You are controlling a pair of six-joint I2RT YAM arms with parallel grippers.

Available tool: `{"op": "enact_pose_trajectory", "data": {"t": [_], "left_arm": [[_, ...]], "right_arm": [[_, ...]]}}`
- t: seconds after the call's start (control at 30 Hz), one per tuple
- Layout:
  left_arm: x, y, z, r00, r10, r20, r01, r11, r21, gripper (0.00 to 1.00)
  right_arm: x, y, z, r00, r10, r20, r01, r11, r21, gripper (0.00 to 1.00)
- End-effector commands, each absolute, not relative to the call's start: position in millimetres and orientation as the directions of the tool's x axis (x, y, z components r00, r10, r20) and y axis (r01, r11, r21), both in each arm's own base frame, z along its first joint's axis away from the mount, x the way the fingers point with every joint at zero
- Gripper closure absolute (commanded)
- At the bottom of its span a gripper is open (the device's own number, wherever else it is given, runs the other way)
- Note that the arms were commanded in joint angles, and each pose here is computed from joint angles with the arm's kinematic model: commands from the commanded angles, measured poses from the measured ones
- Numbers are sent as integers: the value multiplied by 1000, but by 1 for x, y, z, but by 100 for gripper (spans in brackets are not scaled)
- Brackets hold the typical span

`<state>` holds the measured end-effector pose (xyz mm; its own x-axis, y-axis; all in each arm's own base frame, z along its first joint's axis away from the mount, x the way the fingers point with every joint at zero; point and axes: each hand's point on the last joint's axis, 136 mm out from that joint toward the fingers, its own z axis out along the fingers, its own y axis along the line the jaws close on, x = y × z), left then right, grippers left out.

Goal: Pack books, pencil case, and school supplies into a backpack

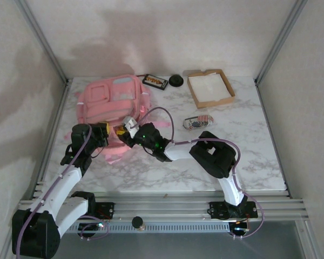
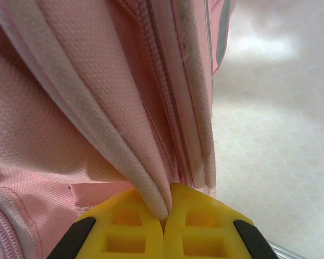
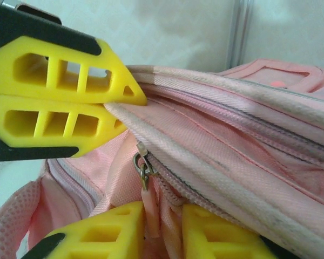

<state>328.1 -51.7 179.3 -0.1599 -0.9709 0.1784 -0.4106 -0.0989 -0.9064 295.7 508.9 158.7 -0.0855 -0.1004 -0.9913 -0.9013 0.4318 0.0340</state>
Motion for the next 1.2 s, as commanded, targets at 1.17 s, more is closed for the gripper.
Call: {"op": "enact_pose_trajectory", "data": {"t": [1.17], "left_arm": [[320, -29, 196, -149, -989, 25, -419, 40, -907, 100]], "right_arm": [[319, 454, 169, -367, -197, -909, -800, 565, 201, 99]]}}
